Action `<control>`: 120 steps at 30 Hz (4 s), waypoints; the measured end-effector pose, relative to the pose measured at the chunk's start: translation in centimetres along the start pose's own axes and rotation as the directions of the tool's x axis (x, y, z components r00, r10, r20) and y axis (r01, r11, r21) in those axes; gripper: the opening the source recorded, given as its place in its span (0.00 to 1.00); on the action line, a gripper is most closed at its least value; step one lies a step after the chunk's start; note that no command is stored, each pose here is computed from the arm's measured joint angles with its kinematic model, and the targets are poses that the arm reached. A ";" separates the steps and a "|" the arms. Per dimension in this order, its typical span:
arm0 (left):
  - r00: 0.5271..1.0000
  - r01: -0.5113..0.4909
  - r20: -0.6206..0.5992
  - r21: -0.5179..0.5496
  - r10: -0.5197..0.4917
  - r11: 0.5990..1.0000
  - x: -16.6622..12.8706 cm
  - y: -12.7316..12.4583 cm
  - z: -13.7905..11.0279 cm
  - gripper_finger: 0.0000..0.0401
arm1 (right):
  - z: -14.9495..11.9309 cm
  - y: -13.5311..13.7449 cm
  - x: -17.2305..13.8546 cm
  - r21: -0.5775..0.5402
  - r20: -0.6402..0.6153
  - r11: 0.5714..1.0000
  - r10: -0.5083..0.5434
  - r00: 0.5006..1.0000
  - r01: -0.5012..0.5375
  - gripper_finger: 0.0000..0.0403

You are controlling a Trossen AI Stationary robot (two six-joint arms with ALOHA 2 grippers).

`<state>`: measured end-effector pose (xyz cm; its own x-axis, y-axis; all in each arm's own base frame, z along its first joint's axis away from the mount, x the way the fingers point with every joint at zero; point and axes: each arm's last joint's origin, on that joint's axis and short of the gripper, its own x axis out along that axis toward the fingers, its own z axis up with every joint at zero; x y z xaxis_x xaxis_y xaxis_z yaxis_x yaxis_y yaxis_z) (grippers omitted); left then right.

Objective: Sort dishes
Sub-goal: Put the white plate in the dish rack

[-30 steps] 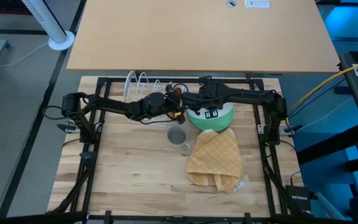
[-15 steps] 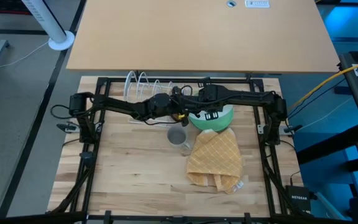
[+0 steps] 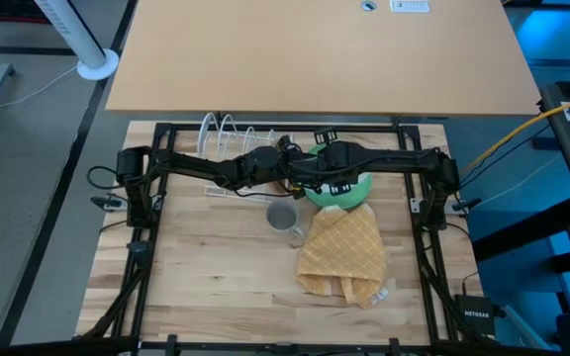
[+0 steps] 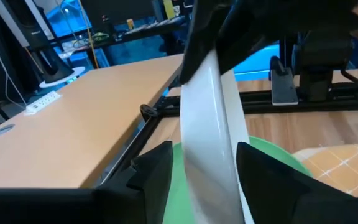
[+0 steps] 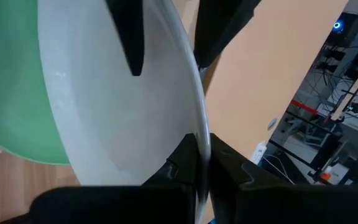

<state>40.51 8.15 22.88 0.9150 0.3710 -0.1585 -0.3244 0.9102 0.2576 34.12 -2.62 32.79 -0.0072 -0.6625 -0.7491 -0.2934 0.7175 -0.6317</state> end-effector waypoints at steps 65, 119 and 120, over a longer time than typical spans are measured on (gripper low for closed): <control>0.958 -0.283 0.047 -0.025 0.284 0.959 -0.1 1.2 0.9 0.01 | -0.2 -0.7 -0.3 -0.026 -0.097 0.950 -0.312 0.945 0.311 0.43; 0.475 -0.700 -0.066 0.575 0.877 0.423 -6.6 2.2 13.6 0.00 | -8.0 1.8 -10.5 0.426 0.358 0.901 -0.086 0.930 -0.080 0.43; 0.475 -0.703 -0.067 0.571 0.878 0.424 -6.6 2.2 13.6 0.00 | -8.0 1.9 -10.5 0.431 0.360 0.898 -0.076 0.930 -0.093 0.43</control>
<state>37.02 5.19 37.50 0.1338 0.9872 0.0873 -0.6443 0.0197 0.7645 26.00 3.93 41.04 0.3594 -0.5934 -0.7202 0.1489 0.7984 -0.5834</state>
